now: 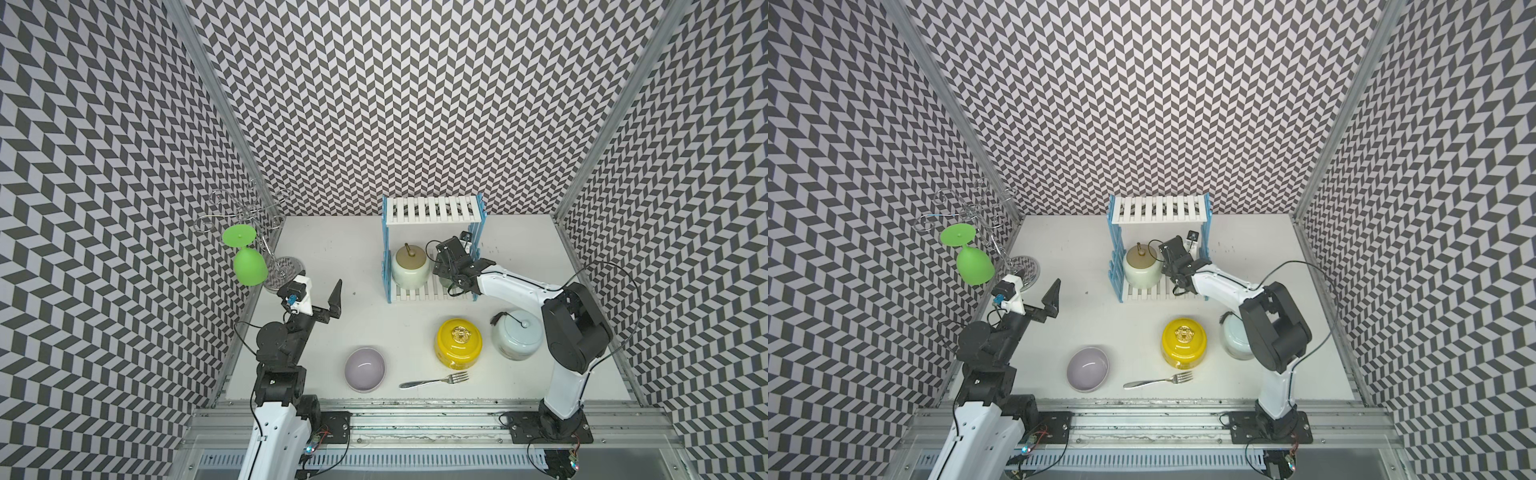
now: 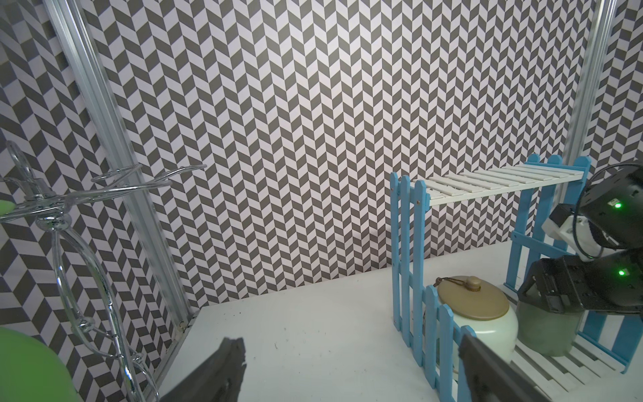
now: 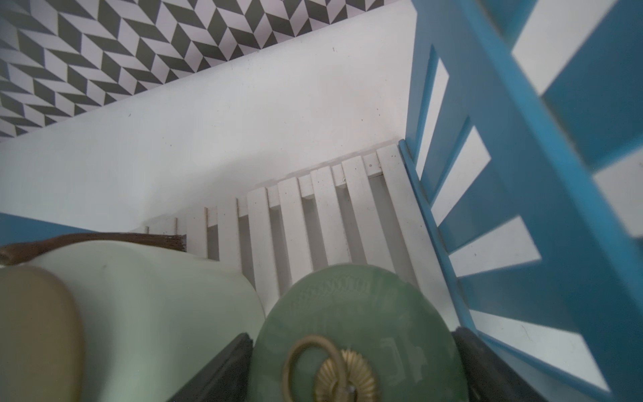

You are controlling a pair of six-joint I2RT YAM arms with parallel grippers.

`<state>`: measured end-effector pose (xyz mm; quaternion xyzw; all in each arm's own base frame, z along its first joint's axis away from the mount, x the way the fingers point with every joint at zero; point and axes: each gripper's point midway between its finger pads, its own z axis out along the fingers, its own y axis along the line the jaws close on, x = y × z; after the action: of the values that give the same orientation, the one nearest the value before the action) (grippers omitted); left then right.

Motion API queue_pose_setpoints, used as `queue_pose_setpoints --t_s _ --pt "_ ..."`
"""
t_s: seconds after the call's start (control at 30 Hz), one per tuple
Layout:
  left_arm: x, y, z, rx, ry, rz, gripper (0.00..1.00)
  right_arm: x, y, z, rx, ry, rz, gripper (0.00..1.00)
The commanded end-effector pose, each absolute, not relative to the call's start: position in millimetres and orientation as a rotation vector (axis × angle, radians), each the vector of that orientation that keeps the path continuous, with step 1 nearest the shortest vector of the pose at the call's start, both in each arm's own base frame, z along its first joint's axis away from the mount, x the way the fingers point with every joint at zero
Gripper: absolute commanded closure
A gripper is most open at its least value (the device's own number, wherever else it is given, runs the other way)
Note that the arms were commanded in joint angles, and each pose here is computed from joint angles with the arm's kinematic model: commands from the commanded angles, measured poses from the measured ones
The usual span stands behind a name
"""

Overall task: Remove the tea canisters from the shelf
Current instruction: Pick up the tea canister from the shelf.

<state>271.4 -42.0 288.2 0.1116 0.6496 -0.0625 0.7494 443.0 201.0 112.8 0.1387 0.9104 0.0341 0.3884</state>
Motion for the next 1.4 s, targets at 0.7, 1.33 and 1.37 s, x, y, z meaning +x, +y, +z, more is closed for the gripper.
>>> queue_pose_setpoints --t_s 0.7,1.33,1.37 --pt "270 -43 298 0.250 1.397 -0.134 0.00 446 197 91 0.307 2.346 0.041 0.06" --pt "268 -42 303 0.247 1.375 -0.128 0.00 442 197 136 0.273 2.288 0.067 0.32" --pt "268 -43 301 0.248 1.380 -0.128 0.00 440 198 142 0.265 2.286 0.072 0.31"
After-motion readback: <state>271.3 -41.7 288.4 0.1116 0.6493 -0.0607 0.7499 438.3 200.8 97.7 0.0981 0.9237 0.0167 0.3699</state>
